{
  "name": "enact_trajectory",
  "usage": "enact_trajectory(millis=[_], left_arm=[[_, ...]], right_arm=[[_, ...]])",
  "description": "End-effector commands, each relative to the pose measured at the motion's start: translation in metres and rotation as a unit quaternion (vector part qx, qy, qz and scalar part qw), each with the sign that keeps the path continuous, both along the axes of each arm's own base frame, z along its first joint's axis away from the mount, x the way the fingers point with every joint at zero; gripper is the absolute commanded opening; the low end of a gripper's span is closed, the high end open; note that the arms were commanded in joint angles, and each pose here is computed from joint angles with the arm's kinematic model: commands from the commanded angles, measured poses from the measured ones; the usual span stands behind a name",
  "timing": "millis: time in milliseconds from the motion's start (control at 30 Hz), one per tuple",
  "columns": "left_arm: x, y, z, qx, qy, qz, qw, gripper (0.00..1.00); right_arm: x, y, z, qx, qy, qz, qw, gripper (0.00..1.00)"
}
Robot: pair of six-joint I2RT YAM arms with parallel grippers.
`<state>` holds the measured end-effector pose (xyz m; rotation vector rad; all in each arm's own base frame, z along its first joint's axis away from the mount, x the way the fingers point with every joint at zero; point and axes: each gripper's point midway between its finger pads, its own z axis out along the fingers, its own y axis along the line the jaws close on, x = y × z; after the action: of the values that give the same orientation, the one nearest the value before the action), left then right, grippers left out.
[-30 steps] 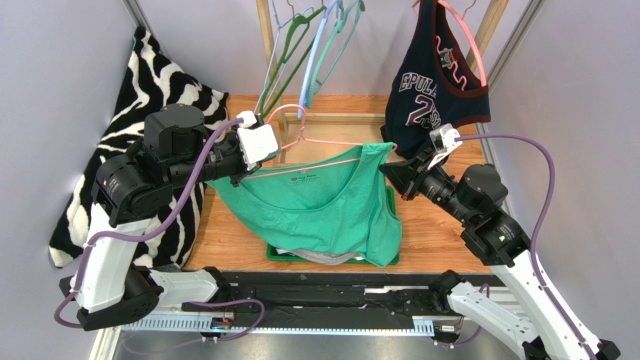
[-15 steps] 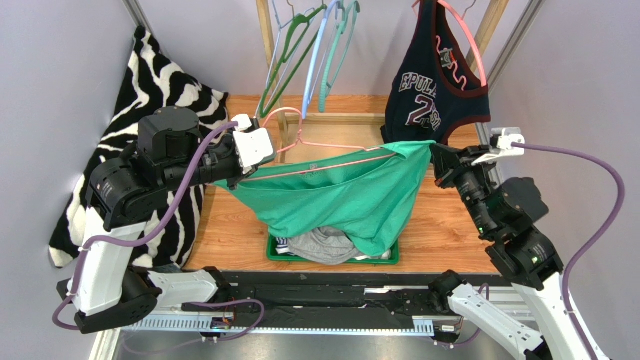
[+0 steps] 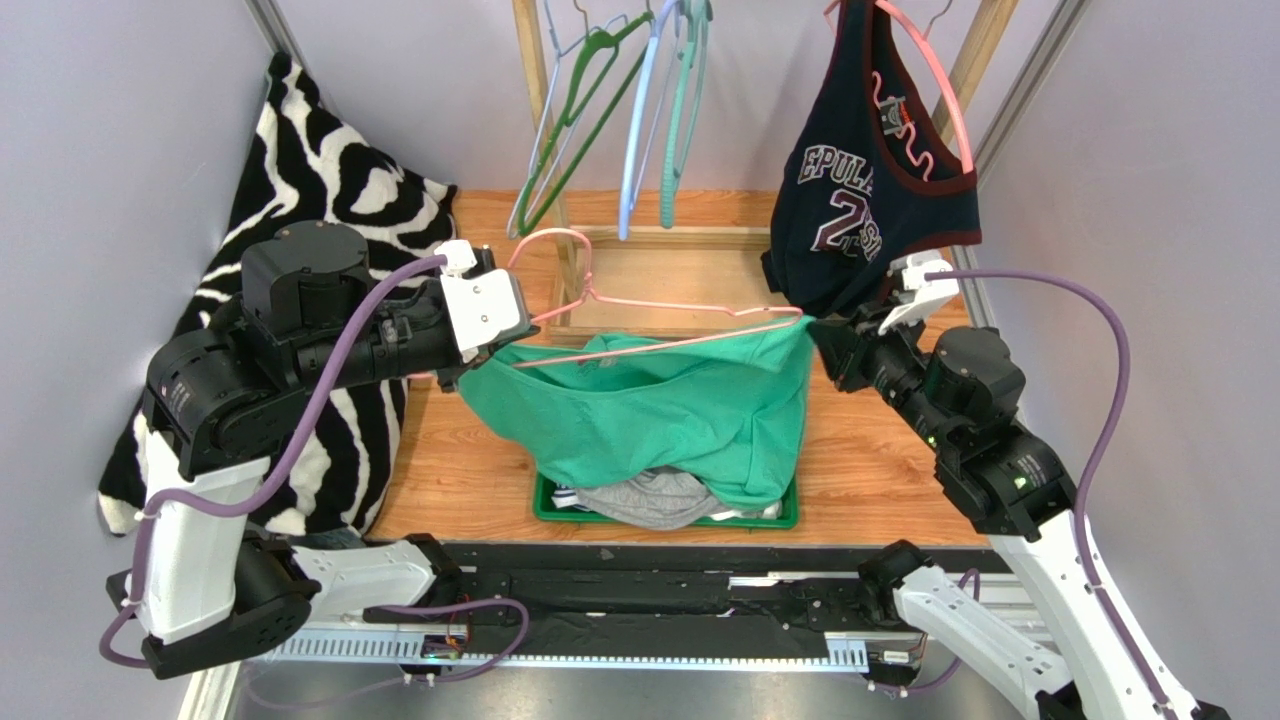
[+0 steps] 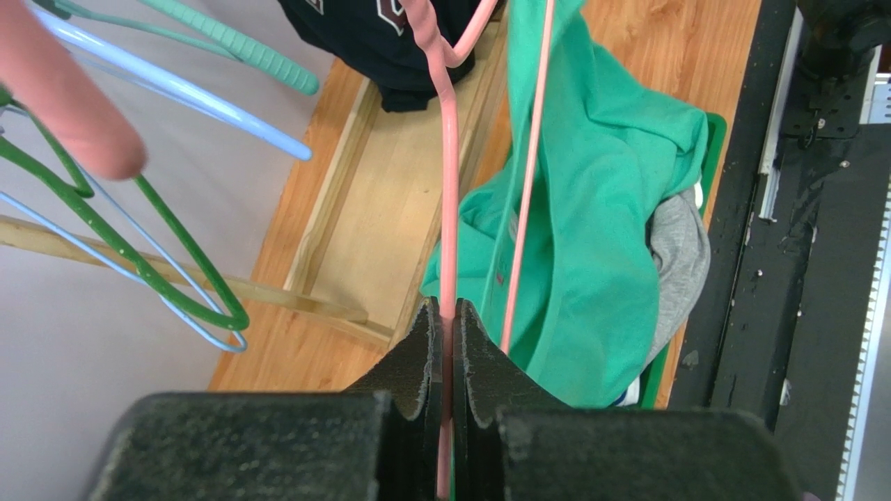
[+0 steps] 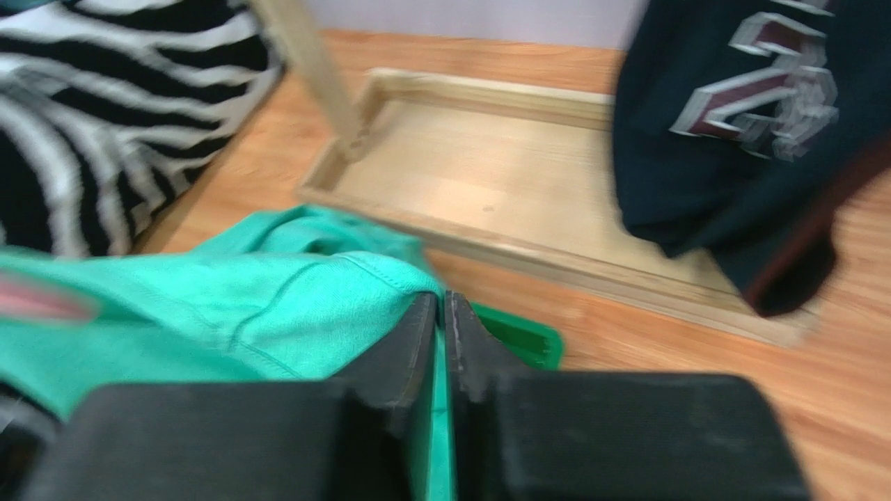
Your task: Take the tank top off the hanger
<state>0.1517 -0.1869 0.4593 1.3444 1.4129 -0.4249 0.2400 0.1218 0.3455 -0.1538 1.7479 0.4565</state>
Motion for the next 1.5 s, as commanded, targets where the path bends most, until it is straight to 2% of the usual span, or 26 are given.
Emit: enact_trajectory(millis=[0, 33, 233, 300, 500, 667, 800, 1100, 1233, 1467], left_arm=[[0.007, -0.016, 0.015, -0.021, -0.005, -0.017, 1.0, 0.0], [0.008, -0.018, 0.018, -0.024, -0.006, -0.017, 1.0, 0.0], [0.015, -0.033, 0.006, -0.004, 0.008, -0.034, 0.999, 0.0], [0.013, -0.036, -0.001, 0.007, 0.013, -0.043, 0.999, 0.0], [0.002, -0.047, -0.021, 0.042, 0.033, -0.078, 0.995, 0.0], [-0.011, -0.052, -0.029, 0.057, 0.042, -0.109, 0.992, 0.0], [-0.011, -0.054, -0.035, 0.071, 0.043, -0.114, 0.99, 0.0], [-0.013, -0.062, -0.033, 0.069, 0.048, -0.127, 0.988, 0.0], [-0.01, -0.063, -0.029, 0.062, 0.038, -0.125, 0.989, 0.0], [-0.011, -0.067, -0.019, 0.05, 0.029, -0.134, 0.989, 0.0]], right_arm=[[-0.043, 0.04, 0.036, 0.002, -0.081, 0.177, 0.981, 0.27], [-0.056, 0.044, 0.047, -0.012, -0.105, 0.212, 0.972, 0.36], [-0.114, 0.04, 0.078, -0.043, -0.17, 0.297, 0.939, 0.55], [-0.127, 0.035, 0.094, -0.054, -0.188, 0.305, 0.932, 0.57], [-0.131, 0.051, 0.13, -0.051, -0.224, 0.353, 0.907, 0.56], [-0.114, 0.076, 0.126, -0.041, -0.204, 0.401, 0.892, 0.55], [-0.114, 0.091, 0.116, -0.029, -0.179, 0.449, 0.875, 0.53], [-0.109, 0.105, 0.091, -0.04, -0.127, 0.475, 0.87, 0.43], [-0.11, 0.115, 0.079, -0.043, -0.101, 0.494, 0.862, 0.41], [-0.1, 0.126, 0.063, -0.075, -0.073, 0.482, 0.87, 0.28]])
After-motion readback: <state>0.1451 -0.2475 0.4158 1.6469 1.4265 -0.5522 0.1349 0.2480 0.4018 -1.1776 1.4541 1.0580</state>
